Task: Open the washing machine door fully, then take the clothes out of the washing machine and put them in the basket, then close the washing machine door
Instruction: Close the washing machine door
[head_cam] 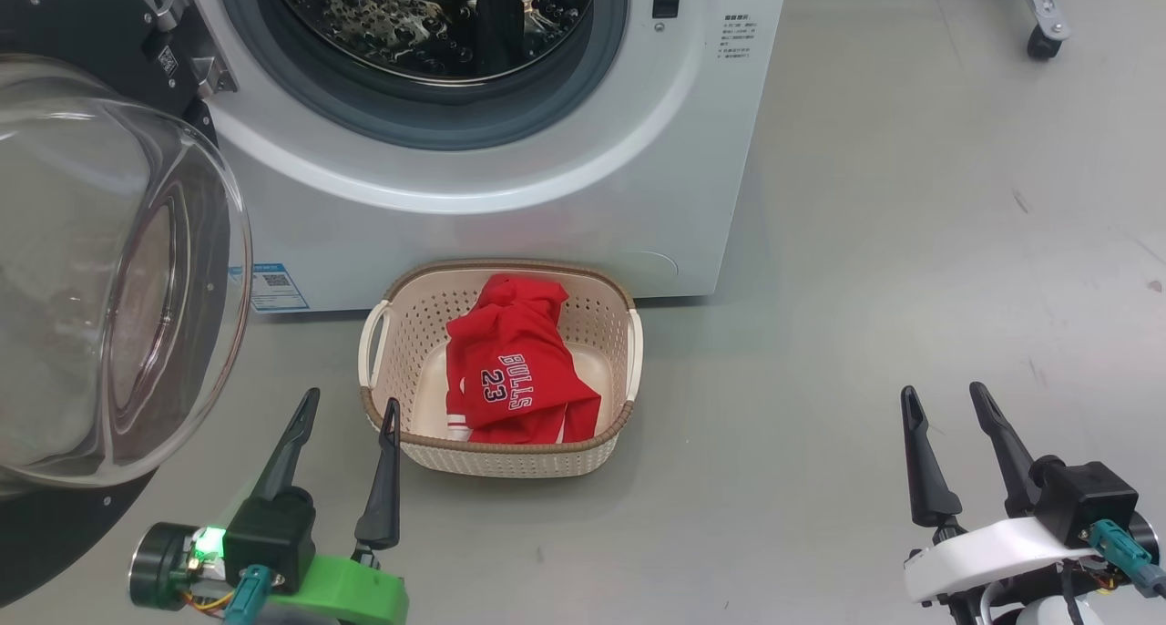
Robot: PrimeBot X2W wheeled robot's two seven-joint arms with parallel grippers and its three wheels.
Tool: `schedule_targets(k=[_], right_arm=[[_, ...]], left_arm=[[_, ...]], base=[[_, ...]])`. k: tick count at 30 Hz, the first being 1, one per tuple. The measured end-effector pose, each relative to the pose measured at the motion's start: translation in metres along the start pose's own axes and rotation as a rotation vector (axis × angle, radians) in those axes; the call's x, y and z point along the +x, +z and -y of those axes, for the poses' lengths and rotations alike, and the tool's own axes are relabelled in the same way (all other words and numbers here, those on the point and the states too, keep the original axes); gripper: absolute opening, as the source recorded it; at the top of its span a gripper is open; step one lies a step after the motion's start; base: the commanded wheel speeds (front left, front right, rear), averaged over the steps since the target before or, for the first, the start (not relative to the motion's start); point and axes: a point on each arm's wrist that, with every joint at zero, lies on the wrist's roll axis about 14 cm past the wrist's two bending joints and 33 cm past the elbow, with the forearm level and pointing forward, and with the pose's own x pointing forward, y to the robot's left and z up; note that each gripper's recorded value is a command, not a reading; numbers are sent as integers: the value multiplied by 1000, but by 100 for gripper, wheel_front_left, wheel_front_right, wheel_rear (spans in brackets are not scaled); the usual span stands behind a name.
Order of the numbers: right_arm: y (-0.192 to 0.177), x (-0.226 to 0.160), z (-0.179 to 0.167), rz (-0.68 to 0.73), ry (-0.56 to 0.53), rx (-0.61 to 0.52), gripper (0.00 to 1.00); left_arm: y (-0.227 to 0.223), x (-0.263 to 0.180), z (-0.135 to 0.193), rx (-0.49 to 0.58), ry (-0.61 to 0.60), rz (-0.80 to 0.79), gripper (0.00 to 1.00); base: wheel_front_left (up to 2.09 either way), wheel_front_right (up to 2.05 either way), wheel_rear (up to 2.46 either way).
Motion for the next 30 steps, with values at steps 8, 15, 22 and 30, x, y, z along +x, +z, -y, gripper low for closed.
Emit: schedule_targets(k=[8,15,22,30], right_arm=[[-1,2,-2,-5,10,-3,100],[1,3,-2,0,8,-7,100],[-2,5,-4,-12,19,-19,100],[-3,19,-21,-15,82,-28,100]], left_arm=[[1,-1,-2,1,8,2,100],[3,-5,-2,1,11,9,100],[5,-10,-10,1,39,14,100],[7,-21,-32,5,117,19,100]], base=[[0,0,0],[0,0,0],[0,0,0],[0,0,0]])
